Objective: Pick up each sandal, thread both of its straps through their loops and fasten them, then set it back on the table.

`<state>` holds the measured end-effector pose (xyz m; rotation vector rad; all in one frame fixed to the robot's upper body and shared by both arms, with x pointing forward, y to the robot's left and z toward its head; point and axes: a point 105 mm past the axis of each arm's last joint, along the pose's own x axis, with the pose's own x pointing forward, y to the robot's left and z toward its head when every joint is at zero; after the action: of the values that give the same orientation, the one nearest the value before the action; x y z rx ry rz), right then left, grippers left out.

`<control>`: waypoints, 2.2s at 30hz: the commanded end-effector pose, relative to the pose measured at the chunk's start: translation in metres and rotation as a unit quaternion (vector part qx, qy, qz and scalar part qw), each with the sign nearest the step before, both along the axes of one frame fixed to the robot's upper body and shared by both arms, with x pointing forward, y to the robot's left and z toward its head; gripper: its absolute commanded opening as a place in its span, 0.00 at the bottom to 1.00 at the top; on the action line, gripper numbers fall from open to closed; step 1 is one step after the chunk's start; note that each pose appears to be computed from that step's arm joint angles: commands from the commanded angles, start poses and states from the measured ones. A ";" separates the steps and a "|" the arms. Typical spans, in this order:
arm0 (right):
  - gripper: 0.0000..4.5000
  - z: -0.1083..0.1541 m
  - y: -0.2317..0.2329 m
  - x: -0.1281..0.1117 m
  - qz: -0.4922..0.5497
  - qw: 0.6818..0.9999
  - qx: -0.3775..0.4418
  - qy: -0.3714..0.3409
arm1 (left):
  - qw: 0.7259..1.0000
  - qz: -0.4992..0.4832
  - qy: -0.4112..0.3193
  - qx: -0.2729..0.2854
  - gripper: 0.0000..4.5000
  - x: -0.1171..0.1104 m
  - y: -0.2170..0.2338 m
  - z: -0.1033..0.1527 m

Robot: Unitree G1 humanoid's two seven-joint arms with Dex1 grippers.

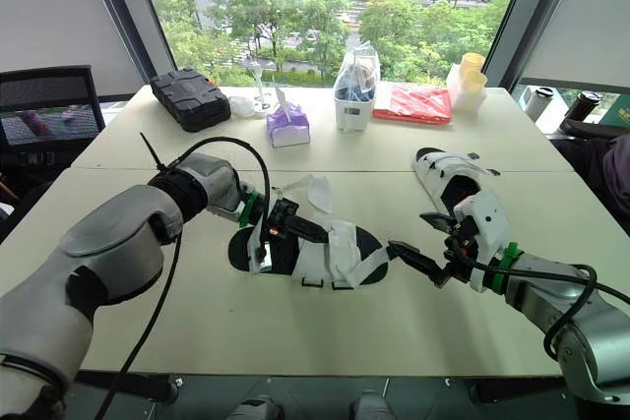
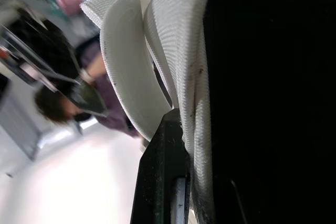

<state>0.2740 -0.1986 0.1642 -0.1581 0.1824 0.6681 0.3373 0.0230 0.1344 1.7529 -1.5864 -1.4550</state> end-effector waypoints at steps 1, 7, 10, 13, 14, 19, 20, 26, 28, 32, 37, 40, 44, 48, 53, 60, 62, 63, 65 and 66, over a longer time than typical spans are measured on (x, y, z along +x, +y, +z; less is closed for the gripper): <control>1.00 0.013 0.003 -0.002 -0.003 0.999 0.005 -0.035 | 1.000 -0.006 0.020 0.015 0.00 -0.004 -0.001 -0.006; 1.00 0.012 0.004 0.002 -0.010 0.999 0.008 -0.039 | 0.998 0.032 0.062 0.007 0.25 -0.004 -0.001 -0.009; 1.00 0.012 0.004 0.003 -0.012 0.999 0.010 -0.040 | 0.996 0.049 0.075 -0.001 0.60 -0.004 0.000 -0.008; 1.00 0.011 0.003 0.004 -0.011 0.999 0.011 -0.039 | 0.995 0.057 0.085 -0.018 0.95 -0.004 -0.001 -0.001; 1.00 0.010 0.002 0.005 -0.010 0.999 0.011 -0.039 | 0.994 0.066 0.087 -0.020 0.99 -0.002 0.000 0.001; 1.00 0.008 0.003 0.007 -0.004 0.999 0.010 -0.036 | 0.984 0.121 0.130 -0.018 0.99 0.000 0.019 0.018; 1.00 0.008 0.003 0.008 -0.003 0.999 0.010 -0.036 | 0.981 0.130 0.140 -0.012 0.99 0.000 0.024 0.019; 1.00 0.006 0.004 0.014 0.001 0.999 0.018 -0.032 | 0.938 0.219 0.261 -0.061 0.99 -0.003 0.062 0.032; 1.00 0.009 0.006 0.011 0.017 0.999 0.028 -0.021 | 0.927 0.242 0.273 -0.086 0.99 0.001 0.069 0.033; 1.00 0.014 0.029 -0.010 0.099 0.994 0.032 0.013 | 0.822 0.382 0.394 -0.154 0.99 0.024 0.084 0.040; 1.00 0.007 0.050 -0.022 0.142 0.989 0.014 0.024 | 0.624 0.396 0.638 -0.216 0.99 0.051 0.102 0.051; 1.00 0.001 0.055 -0.023 0.144 0.989 -0.006 0.022 | 0.499 0.376 0.726 -0.290 0.99 0.066 0.122 0.056; 1.00 -0.008 0.059 -0.021 0.146 0.988 -0.057 -0.002 | 0.415 0.348 0.751 -0.377 0.99 0.077 0.139 0.060; 1.00 -0.012 0.062 -0.014 0.143 0.985 -0.095 -0.033 | 0.404 0.343 0.742 -0.411 0.99 0.079 0.138 0.052; 1.00 -0.012 0.060 -0.001 0.135 0.980 -0.131 -0.069 | 0.411 0.340 0.737 -0.415 0.99 0.078 0.130 0.044; 1.00 0.004 0.048 0.025 0.095 0.965 -0.189 -0.153 | 0.398 0.345 0.730 -0.436 0.99 0.080 0.135 0.043; 1.00 0.014 0.046 0.034 0.076 0.961 -0.193 -0.184 | 0.396 0.346 0.729 -0.438 0.99 0.080 0.135 0.041; 1.00 0.017 0.046 0.037 0.070 0.958 -0.197 -0.198 | 0.396 0.345 0.728 -0.441 0.99 0.080 0.134 0.040; 1.00 0.019 0.045 0.042 0.063 0.951 -0.211 -0.218 | 0.396 0.344 0.724 -0.448 0.99 0.081 0.133 0.040; 1.00 0.020 0.046 0.048 0.055 0.945 -0.224 -0.232 | 0.394 0.342 0.723 -0.453 0.99 0.081 0.132 0.040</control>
<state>0.3173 -0.1549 0.1759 -0.7145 -0.0737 0.7089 0.4182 0.1538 0.1708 -0.0213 -0.1971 -0.7113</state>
